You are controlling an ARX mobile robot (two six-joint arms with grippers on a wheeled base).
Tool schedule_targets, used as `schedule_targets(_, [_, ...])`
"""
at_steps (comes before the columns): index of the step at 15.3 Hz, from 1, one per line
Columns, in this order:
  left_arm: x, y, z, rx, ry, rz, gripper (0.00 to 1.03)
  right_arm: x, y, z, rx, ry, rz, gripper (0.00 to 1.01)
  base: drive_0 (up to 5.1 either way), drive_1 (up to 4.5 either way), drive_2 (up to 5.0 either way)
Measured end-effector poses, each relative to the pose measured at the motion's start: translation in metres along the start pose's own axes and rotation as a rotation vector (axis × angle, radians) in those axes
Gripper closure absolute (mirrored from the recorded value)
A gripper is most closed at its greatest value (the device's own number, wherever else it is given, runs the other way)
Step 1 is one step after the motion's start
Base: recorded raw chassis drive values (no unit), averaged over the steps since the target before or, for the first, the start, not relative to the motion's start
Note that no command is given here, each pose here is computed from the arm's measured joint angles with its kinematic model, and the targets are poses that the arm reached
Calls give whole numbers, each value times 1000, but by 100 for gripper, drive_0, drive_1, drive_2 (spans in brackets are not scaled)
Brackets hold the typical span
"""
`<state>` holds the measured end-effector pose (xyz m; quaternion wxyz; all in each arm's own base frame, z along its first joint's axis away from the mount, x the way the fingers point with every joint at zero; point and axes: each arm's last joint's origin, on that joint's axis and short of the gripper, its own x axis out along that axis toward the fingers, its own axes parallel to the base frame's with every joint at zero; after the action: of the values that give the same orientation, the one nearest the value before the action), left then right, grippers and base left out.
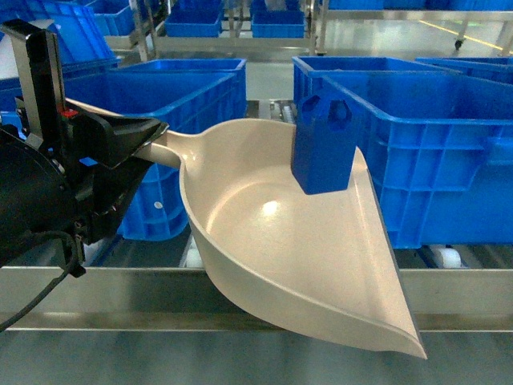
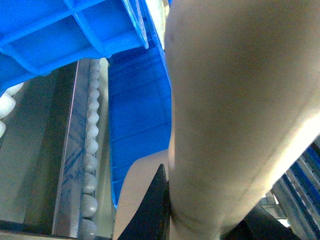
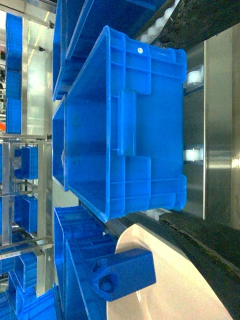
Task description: Place part in tray to right shelf
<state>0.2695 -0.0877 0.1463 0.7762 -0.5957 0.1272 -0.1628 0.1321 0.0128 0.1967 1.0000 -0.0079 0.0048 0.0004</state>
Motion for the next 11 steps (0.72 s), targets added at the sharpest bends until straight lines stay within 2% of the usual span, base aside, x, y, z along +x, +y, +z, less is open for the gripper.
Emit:
schedule_targets(8, [0,0,0,1,-6,5,86,0,0,0,0,0,0,3,0,0,0])
schedule_targets(9, [-1,-4,-3,19,-119,49,86,0,0,0,0,0,0,3,0,0,0])
schedule_targets(10, [-2,-11,0,26,-220,25,86,0,0,0,0,1,0,3,0,0,0])
schedule_targets(11, [-3,-15,2,11,-269,7,86,0,0,0,0,0,0,3,0,0,0])
